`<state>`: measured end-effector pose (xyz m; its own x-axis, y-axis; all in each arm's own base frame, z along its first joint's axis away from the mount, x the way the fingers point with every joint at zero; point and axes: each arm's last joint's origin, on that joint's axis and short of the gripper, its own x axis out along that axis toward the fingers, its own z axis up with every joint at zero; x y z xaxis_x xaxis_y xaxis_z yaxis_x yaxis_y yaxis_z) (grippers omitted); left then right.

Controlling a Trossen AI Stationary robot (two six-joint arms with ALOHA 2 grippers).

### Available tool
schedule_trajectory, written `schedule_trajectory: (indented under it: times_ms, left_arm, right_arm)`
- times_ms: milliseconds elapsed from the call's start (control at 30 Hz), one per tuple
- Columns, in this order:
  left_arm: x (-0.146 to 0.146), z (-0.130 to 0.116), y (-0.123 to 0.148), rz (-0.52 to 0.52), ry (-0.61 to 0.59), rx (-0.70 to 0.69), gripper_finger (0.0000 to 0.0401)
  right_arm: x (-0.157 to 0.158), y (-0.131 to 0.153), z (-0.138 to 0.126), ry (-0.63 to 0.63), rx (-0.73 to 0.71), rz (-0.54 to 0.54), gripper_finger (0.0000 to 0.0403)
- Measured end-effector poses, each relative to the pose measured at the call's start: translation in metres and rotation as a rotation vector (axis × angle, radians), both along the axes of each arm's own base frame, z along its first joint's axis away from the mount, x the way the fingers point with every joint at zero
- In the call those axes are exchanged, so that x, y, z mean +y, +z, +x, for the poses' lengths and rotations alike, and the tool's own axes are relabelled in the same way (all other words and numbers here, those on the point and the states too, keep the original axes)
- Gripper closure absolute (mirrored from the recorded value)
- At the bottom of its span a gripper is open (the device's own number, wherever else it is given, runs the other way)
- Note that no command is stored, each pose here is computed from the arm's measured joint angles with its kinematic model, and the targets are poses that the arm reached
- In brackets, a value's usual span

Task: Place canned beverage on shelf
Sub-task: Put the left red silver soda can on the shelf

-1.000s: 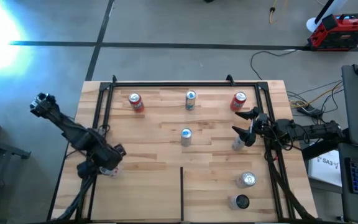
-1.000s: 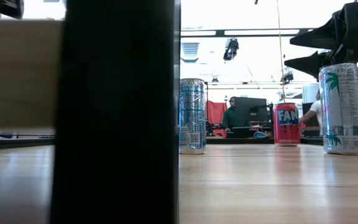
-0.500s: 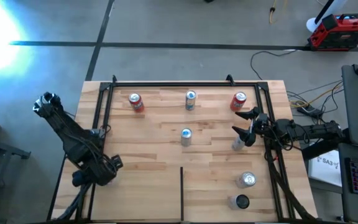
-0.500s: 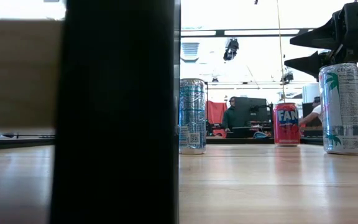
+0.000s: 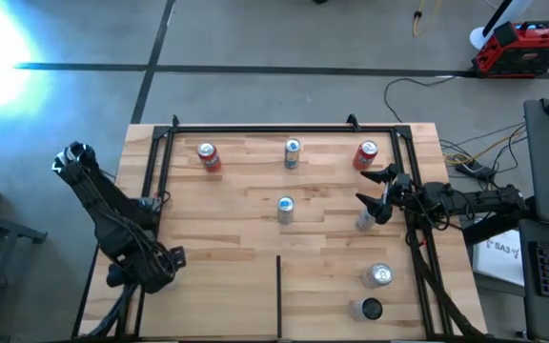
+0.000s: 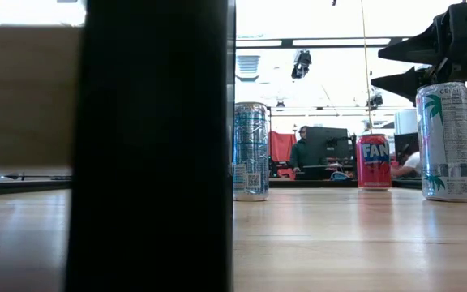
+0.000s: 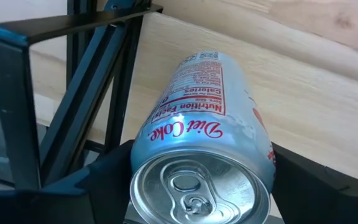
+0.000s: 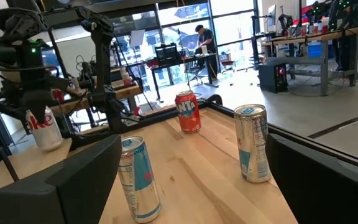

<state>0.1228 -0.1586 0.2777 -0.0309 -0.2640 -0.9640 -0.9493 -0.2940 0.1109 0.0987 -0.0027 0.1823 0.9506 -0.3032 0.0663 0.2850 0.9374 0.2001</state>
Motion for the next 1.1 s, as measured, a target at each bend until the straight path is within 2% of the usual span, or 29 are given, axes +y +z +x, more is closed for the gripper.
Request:
schedule_trajectory:
  times_ms: [367,733,1100]
  left_arm:
    - [-0.007,0.003,-0.007,-0.02,-0.065,0.052,0.01]
    - [-0.01,0.005,-0.009,-0.026,-0.072,0.064,0.0098]
    - [-0.012,0.007,-0.01,-0.038,-0.041,0.049,0.0062]
  right_arm:
    - [0.0,0.0,0.0,0.0,0.0,0.0,0.0021]
    - [0.0,0.0,0.0,0.0,0.001,-0.001,0.0021]
    - [0.0,0.0,0.0,0.0,0.0,0.001,0.0021]
